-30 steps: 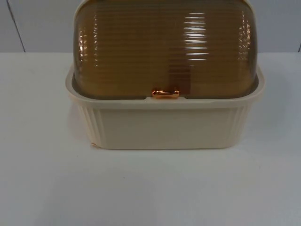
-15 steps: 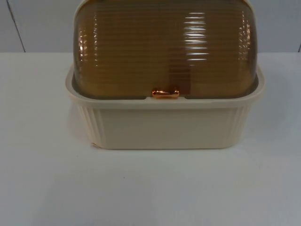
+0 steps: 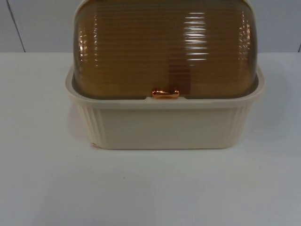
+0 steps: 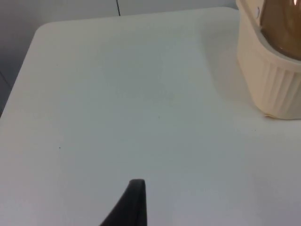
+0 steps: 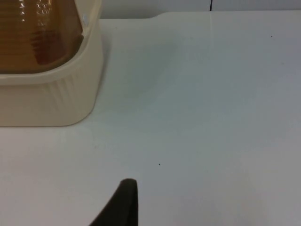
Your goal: Open the box lid with the left hand, place the block into the box with the right hand, then close the box lid with the left hand.
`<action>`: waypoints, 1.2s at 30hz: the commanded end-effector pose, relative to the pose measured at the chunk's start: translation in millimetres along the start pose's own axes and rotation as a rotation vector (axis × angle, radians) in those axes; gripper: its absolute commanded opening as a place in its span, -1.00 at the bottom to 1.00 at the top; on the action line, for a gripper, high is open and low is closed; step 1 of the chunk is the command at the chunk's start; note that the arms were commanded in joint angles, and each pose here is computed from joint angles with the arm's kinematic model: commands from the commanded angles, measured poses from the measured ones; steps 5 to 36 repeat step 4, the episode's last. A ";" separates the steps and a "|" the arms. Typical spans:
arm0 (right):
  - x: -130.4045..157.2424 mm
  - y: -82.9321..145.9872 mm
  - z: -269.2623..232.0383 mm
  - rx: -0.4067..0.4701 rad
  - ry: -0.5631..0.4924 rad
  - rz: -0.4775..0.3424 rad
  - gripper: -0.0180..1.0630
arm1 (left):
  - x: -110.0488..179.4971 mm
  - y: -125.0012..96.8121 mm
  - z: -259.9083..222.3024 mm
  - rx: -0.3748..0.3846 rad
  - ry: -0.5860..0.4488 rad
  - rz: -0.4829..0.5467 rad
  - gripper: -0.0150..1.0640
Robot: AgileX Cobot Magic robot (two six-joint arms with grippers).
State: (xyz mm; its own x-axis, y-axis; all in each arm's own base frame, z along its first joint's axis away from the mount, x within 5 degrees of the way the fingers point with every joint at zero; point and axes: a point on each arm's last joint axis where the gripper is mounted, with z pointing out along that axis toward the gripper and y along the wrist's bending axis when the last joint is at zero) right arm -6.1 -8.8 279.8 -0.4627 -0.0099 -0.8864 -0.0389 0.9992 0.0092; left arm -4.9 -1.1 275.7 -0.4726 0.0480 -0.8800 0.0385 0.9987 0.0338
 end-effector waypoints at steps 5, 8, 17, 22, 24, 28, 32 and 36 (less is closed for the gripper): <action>0.2 1.1 -1.1 0.068 -0.007 0.038 0.98 | 1.0 0.2 0.6 0.001 -0.001 -0.004 0.97; 0.2 1.1 -1.1 0.068 -0.007 0.038 0.98 | 1.0 0.2 0.6 0.001 -0.001 -0.004 0.97; 0.2 1.1 -1.1 0.068 -0.007 0.038 0.98 | 1.0 0.2 0.6 0.001 -0.001 -0.004 0.97; 0.2 1.1 -1.1 0.068 -0.007 0.038 0.98 | 1.0 0.2 0.6 0.001 -0.001 -0.004 0.97; 0.2 1.1 -1.1 0.068 -0.007 0.038 0.98 | 1.0 0.2 0.6 0.001 -0.001 -0.004 0.97; 0.2 1.1 -1.1 0.068 -0.007 0.038 0.98 | 1.0 0.2 0.6 0.001 -0.001 -0.004 0.97; 0.2 1.1 -1.1 0.068 -0.007 0.038 0.98 | 1.0 0.2 0.6 0.001 -0.001 -0.004 0.97; 0.2 1.1 -1.1 0.068 -0.007 0.038 0.98 | 1.0 0.2 0.6 0.001 -0.001 -0.004 0.97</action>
